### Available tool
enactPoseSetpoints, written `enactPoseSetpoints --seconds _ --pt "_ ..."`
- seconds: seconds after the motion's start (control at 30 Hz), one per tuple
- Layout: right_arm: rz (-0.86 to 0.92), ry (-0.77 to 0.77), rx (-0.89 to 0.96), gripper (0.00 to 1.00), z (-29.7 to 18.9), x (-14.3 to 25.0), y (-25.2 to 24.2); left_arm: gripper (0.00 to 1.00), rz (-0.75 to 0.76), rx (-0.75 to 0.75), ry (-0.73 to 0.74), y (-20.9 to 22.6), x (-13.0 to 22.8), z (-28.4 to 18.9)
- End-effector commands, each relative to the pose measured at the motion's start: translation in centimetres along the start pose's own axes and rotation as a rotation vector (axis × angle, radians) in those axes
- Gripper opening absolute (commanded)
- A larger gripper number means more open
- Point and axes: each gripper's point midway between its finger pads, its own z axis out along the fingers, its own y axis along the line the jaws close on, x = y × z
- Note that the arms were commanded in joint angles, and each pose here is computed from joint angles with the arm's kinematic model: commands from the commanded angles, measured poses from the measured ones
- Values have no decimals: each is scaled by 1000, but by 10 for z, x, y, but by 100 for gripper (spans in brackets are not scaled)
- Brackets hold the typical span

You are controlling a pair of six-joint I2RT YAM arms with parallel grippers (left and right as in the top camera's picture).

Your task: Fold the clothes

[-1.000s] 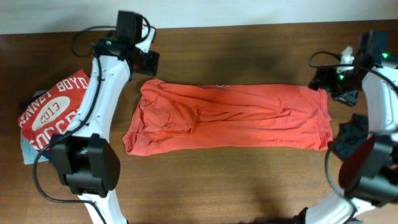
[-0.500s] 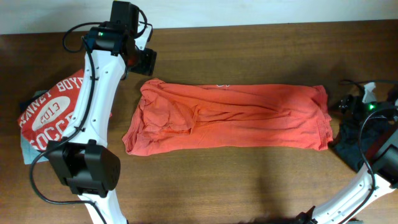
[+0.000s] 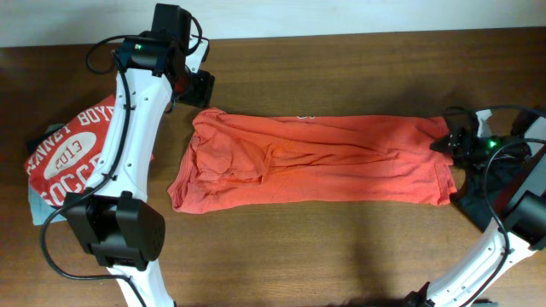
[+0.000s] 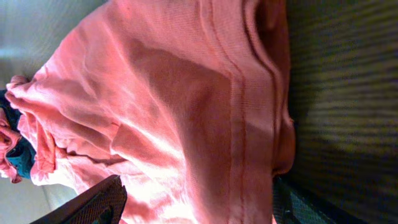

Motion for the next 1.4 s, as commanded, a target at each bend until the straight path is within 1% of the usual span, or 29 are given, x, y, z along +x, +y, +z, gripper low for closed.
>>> enactPoseSetpoints --seconds 0.0,0.07,0.13,0.4,0.5,0.57,0.83,1.1,1.37 --pt "12 76 33 77 28 20 -20 67 8 -1 9 0 1 -3" --pt "58 81 94 74 26 22 -34 67 9 0 24 -1 5 -3" --pt "104 71 133 74 22 21 -44 67 10 2 36 -1 8 -3" --pt "191 0 125 74 -7 25 -74 67 10 2 39 -1 9 -3" --pt "192 -9 115 70 -13 29 -79 67 9 1 31 -1 7 -3" --pt "155 -3 100 68 -12 31 -76 68 9 0 28 0 6 -3" --pt "44 71 90 68 14 41 -60 68 9 0 25 0 5 -3" --pt "62 109 87 68 31 60 -62 68 9 1 25 -1 5 -3" --pt "60 127 6 68 39 66 -43 68 9 1 28 -1 6 -3"
